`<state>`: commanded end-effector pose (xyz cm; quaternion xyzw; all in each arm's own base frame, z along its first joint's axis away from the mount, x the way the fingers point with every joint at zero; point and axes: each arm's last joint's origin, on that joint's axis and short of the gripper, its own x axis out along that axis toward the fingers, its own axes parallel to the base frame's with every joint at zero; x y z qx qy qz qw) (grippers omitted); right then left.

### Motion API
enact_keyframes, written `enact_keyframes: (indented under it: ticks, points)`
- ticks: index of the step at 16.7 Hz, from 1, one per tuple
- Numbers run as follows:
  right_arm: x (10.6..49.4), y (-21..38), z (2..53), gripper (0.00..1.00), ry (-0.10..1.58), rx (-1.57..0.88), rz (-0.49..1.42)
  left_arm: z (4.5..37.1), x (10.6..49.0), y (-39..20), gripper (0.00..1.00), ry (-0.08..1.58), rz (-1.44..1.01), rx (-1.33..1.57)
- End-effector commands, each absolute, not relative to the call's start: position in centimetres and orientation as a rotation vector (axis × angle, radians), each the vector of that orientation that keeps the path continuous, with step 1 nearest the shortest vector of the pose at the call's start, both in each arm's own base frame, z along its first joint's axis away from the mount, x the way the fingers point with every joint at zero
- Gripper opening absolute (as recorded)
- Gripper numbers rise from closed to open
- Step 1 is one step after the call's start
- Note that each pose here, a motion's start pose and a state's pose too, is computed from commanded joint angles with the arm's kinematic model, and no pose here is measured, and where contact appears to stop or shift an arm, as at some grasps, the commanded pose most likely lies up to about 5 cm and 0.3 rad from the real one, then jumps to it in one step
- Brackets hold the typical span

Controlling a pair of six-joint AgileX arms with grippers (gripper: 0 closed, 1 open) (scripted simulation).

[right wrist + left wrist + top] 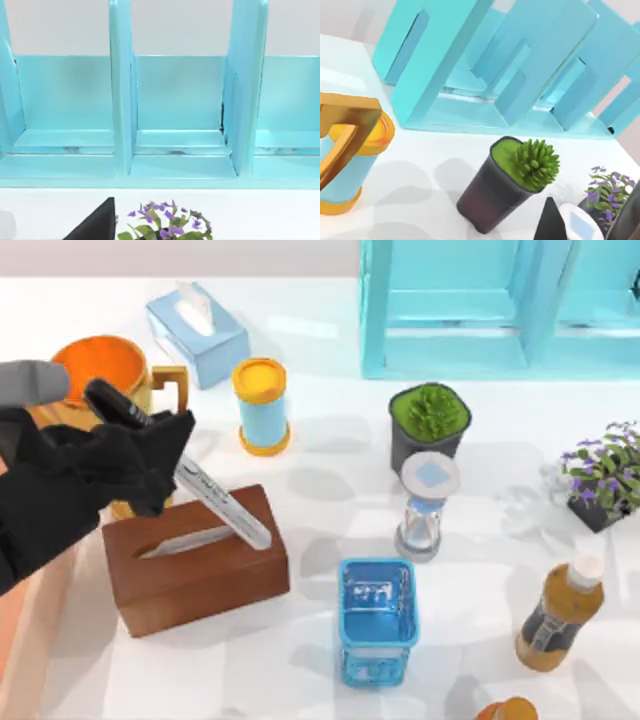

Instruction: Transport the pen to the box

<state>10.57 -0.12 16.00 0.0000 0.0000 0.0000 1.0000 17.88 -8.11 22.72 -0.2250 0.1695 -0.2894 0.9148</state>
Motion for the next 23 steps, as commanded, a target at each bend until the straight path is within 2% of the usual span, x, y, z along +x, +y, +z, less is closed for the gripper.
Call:
enact_keyframes:
  ticks: [4,9,12,17,23]
  points:
    - [10.6,-0.1,16.0,1.00,0.000,0.000,0.000,23.2,16.8,-7.4,0.00,0.367,-0.630,-0.489]
    - [10.6,-0.1,16.0,1.00,0.000,0.000,0.000,23.2,16.9,-7.4,0.00,0.369,-0.632,-0.486]
    - [10.6,-0.1,16.0,1.00,0.000,0.000,0.000,24.3,17.7,-6.7,0.00,0.354,-0.599,-0.438]
    - [10.6,-0.1,16.0,1.00,0.000,0.000,0.000,28.1,20.8,-3.0,0.00,0.383,-0.493,-0.200]
    - [10.6,-0.1,16.0,1.00,0.000,0.000,0.000,32.0,23.8,4.4,0.00,0.527,-0.506,0.165]
